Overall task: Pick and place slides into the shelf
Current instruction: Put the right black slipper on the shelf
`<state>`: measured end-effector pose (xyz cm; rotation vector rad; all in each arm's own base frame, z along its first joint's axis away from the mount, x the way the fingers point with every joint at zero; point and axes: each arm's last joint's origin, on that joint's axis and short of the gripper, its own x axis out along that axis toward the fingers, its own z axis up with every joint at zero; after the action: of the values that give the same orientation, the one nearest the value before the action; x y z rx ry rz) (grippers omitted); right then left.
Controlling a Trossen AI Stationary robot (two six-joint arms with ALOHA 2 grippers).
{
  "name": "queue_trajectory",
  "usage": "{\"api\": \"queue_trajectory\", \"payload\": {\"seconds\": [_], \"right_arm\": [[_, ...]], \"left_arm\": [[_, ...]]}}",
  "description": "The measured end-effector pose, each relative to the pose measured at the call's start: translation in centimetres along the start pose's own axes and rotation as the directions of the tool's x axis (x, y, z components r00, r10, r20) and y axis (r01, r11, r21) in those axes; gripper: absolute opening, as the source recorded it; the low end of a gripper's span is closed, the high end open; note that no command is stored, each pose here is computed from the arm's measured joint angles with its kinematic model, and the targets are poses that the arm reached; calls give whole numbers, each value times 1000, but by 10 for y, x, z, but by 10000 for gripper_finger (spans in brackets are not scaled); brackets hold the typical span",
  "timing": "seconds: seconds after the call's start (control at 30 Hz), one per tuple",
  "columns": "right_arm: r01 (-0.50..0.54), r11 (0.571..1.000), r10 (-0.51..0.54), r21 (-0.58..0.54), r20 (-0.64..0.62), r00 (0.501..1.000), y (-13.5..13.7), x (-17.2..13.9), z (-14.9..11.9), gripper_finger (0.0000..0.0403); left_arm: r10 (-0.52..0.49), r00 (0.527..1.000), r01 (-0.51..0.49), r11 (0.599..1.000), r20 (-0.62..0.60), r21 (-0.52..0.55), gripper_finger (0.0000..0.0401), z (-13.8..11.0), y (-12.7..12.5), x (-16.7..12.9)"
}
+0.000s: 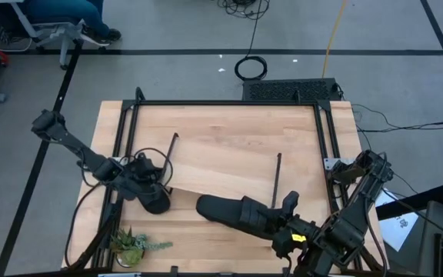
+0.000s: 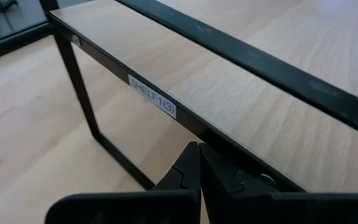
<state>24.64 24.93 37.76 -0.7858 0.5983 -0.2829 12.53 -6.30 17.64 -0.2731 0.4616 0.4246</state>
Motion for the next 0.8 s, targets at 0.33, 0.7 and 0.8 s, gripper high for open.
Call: {"api": "queue_trajectory", "payload": {"seconds": [0.33, 0.7, 0.8], "right_arm": [[-2, 1000, 2, 3, -1, 1000, -4, -2, -1, 1], [-1, 1000, 1, -4, -6, 1000, -4, -2, -2, 1], [-1, 1000, 1, 5, -6, 1000, -4, -2, -2, 1]], "left_arm": [[-82, 996, 82, 996, 18, 30, 0, -6, -23, 5], [-173, 985, 172, 979, -1, 108, 0, -8, -36, 9], [-174, 985, 173, 979, -5, 110, 0, -8, -36, 10]]}}
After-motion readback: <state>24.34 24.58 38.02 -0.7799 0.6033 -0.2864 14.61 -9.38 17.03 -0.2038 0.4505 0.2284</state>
